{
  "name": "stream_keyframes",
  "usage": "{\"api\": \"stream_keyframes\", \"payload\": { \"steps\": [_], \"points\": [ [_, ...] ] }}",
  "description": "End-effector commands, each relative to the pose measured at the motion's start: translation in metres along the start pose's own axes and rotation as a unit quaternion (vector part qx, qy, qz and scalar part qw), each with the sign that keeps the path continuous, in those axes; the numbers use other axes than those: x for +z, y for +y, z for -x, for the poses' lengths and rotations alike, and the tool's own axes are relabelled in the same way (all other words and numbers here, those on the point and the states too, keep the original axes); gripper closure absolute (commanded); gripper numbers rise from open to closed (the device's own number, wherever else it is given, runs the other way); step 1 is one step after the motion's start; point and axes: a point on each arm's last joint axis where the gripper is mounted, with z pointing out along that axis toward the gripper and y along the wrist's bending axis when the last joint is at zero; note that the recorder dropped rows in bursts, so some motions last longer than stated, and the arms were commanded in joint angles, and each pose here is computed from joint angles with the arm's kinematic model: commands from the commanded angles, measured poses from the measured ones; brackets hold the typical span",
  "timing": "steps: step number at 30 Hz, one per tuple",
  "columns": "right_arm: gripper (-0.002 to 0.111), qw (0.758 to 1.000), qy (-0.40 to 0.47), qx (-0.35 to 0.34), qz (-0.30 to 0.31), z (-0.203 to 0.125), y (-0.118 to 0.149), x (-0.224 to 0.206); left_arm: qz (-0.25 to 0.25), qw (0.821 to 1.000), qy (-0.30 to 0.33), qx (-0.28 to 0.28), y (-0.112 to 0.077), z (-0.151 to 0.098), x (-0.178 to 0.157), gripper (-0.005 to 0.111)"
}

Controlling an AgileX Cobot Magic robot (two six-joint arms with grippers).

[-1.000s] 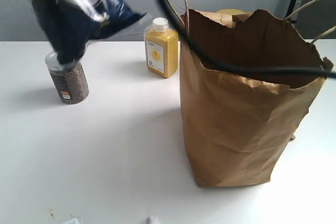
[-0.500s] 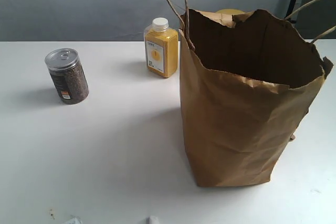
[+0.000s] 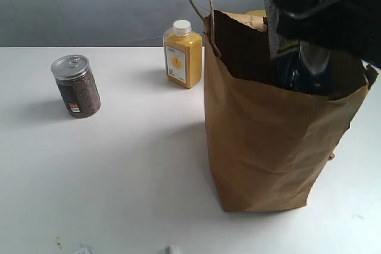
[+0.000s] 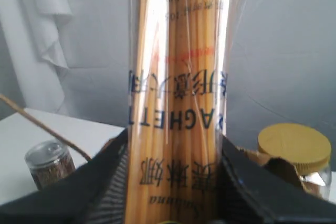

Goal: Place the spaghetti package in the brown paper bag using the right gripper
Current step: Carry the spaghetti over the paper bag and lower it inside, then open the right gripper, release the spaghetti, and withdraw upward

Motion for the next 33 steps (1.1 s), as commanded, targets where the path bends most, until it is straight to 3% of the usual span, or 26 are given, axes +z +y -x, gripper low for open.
{"api": "stream_keyframes", "payload": {
  "steps": [1, 8, 11, 17, 21, 26, 28, 30, 32, 33],
  "points": [
    [0.108, 0.999, -0.032, -0.006, 0.001, -0.008, -0.001, -0.009, -0.003, 1.000, -0.001, -0.004, -0.001, -0.001, 0.001, 0.107],
    [0.107, 1.000, 0.018, -0.018, -0.018, -0.044, -0.007, -0.019, -0.003, 1.000, -0.001, -0.004, -0.001, -0.001, 0.001, 0.107],
    [0.094, 0.999, 0.026, -0.018, -0.019, -0.048, -0.007, -0.021, -0.003, 1.000, -0.001, -0.004, -0.001, -0.001, 0.001, 0.107],
    [0.054, 0.999, 0.028, -0.017, -0.020, -0.049, -0.008, -0.021, -0.003, 1.000, -0.001, -0.004, -0.001, -0.001, 0.001, 0.107],
    [0.043, 0.999, 0.028, -0.017, -0.020, -0.049, -0.008, -0.021, -0.003, 1.000, -0.001, -0.004, -0.001, -0.001, 0.001, 0.107],
    [0.044, 0.999, 0.028, -0.016, -0.020, -0.049, -0.008, -0.021, -0.003, 1.000, -0.001, -0.004, -0.001, -0.001, 0.001, 0.107],
    [0.054, 1.000, 0.019, -0.016, -0.015, -0.043, -0.004, -0.024, -0.003, 1.000, -0.001, -0.004, -0.001, -0.001, 0.001, 0.107],
    [0.086, 1.000, 0.013, 0.000, -0.027, -0.023, -0.002, -0.035, -0.003, 1.000, -0.001, -0.004, -0.001, -0.001, 0.001, 0.107],
    [0.108, 0.999, 0.019, -0.024, -0.037, -0.006, -0.001, -0.049, -0.003, 1.000, -0.001, -0.004, -0.001, -0.001, 0.001, 0.107],
    [0.108, 0.998, 0.015, -0.037, -0.043, -0.002, -0.002, -0.056, -0.003, 1.000, -0.001, -0.004, -0.001, -0.001, 0.001, 0.107]
  ]
}}
